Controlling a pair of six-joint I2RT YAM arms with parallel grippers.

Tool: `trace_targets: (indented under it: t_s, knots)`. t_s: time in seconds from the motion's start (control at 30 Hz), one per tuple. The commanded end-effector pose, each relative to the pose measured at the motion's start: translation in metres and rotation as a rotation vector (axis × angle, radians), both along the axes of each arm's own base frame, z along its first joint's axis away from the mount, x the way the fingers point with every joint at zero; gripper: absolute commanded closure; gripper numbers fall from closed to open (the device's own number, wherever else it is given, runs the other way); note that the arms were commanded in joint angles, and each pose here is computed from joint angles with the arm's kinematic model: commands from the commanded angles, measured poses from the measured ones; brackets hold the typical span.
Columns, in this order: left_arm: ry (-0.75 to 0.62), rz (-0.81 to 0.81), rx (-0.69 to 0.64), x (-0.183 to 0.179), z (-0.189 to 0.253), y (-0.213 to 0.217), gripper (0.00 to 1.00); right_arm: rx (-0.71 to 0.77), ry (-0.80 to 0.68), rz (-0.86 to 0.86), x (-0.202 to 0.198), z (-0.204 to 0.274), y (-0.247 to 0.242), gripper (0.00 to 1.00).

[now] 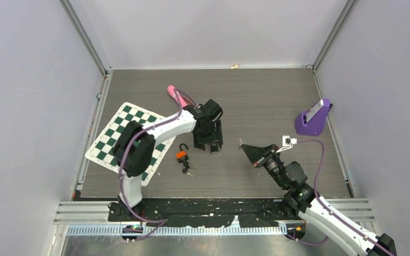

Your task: Unlock with the key

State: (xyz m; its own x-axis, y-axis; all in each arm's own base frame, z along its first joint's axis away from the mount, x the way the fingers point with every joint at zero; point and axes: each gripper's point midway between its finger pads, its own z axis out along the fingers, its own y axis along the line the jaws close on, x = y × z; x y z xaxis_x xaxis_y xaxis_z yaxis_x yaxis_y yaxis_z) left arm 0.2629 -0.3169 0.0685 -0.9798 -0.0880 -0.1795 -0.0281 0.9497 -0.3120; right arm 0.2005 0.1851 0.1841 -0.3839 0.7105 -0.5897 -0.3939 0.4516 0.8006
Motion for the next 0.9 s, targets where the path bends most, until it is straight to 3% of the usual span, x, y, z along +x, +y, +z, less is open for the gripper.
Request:
trace_targets:
  t_s: [0.0,0.47,0.67,0.8,0.87]
  knots:
    - [-0.003,0.044,0.114,0.014,-0.006,0.008,0.29,-0.014,0.007,-0.02,0.003,-0.003,-0.003,0.95]
    - [0.032,0.084,0.237,0.038,-0.047,0.001,0.43,-0.031,0.004,0.018,0.001,-0.006,0.004,0.95]
    - [0.064,0.087,0.219,0.031,-0.049,-0.002,0.6,-0.055,0.013,0.03,0.001,-0.008,0.007,0.95]
    - [0.05,0.103,0.151,0.024,-0.032,-0.004,0.67,-0.072,0.02,0.05,0.001,-0.01,0.011,0.95]
    - [0.031,0.12,0.117,0.022,-0.02,-0.004,0.76,-0.079,0.023,0.054,0.001,-0.011,0.013,0.95]
